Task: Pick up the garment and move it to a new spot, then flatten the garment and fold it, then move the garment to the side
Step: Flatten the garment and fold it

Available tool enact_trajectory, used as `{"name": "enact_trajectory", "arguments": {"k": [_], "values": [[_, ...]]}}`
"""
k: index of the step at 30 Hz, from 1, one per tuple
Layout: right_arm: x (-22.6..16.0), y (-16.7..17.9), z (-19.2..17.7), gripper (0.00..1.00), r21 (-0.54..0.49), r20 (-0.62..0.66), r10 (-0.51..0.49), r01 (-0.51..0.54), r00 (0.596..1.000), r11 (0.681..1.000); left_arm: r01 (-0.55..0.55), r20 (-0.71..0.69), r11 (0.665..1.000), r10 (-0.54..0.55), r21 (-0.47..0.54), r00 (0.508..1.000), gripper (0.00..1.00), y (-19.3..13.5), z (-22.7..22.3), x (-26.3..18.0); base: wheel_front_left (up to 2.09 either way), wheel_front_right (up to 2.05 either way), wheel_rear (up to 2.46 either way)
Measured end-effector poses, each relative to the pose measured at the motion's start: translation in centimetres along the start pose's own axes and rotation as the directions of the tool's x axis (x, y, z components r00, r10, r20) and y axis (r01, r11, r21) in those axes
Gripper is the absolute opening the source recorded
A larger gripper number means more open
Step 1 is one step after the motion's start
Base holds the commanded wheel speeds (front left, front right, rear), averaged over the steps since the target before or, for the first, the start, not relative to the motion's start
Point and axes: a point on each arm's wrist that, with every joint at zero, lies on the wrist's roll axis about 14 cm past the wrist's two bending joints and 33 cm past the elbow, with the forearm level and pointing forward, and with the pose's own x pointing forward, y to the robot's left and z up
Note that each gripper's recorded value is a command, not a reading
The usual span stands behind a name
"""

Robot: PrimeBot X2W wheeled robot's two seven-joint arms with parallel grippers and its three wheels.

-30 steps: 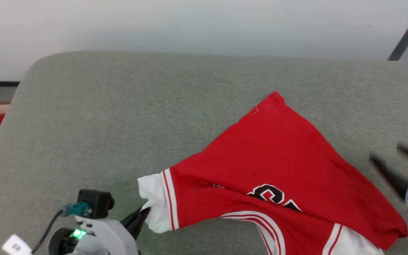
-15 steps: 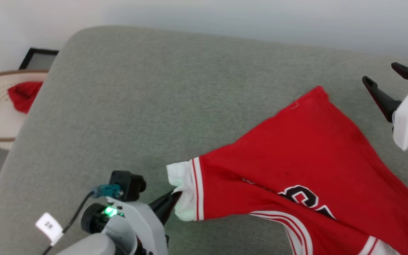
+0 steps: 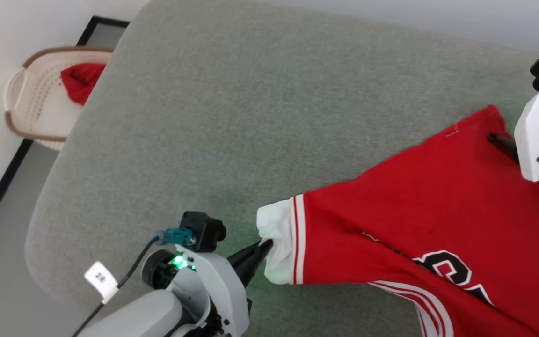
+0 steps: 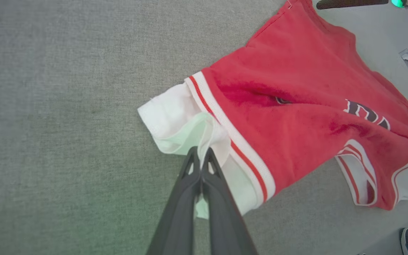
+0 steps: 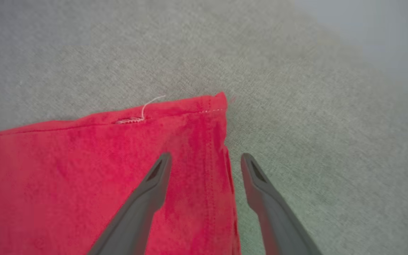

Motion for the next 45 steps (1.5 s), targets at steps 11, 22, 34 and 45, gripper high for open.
{"name": "enact_trajectory", "arguments": {"k": [11, 22, 34, 45], "values": [[3.8, 0.4, -2.6, 0.76, 0.065, -0.235, 0.042, -0.027, 0.971, 0.997, -0.035, -0.023, 0.999, 0.034, -0.028, 0.999, 0.0, 1.5, -1.3, 0.5, 0.0, 0.0, 0.0], [3.8, -0.3, -2.6, 0.0, 0.103, -0.254, 0.021, 0.006, 0.967, 0.995, -0.035, -0.033, 0.999, 0.034, -0.031, 0.999, 0.0, 2.0, -1.5, 0.9, 0.0, 0.0, 0.0], [-0.5, 0.6, 2.7, 0.0, 0.07, -0.054, 0.007, -0.004, 0.999, 0.998, -0.013, -0.001, 0.99, 0.013, 0.144, 1.0, 0.0, 2.6, 5.5, -0.3, 0.0, 0.0, 0.0], [-10.7, 0.1, 11.5, 0.0, -0.034, 0.3, -0.071, 0.085, 0.951, 0.996, -0.106, 0.151, 0.907, 0.048, 0.408, 0.987, 0.0, 2.0, 20.2, -3.4, 0.0, 0.0, 0.0]]}}
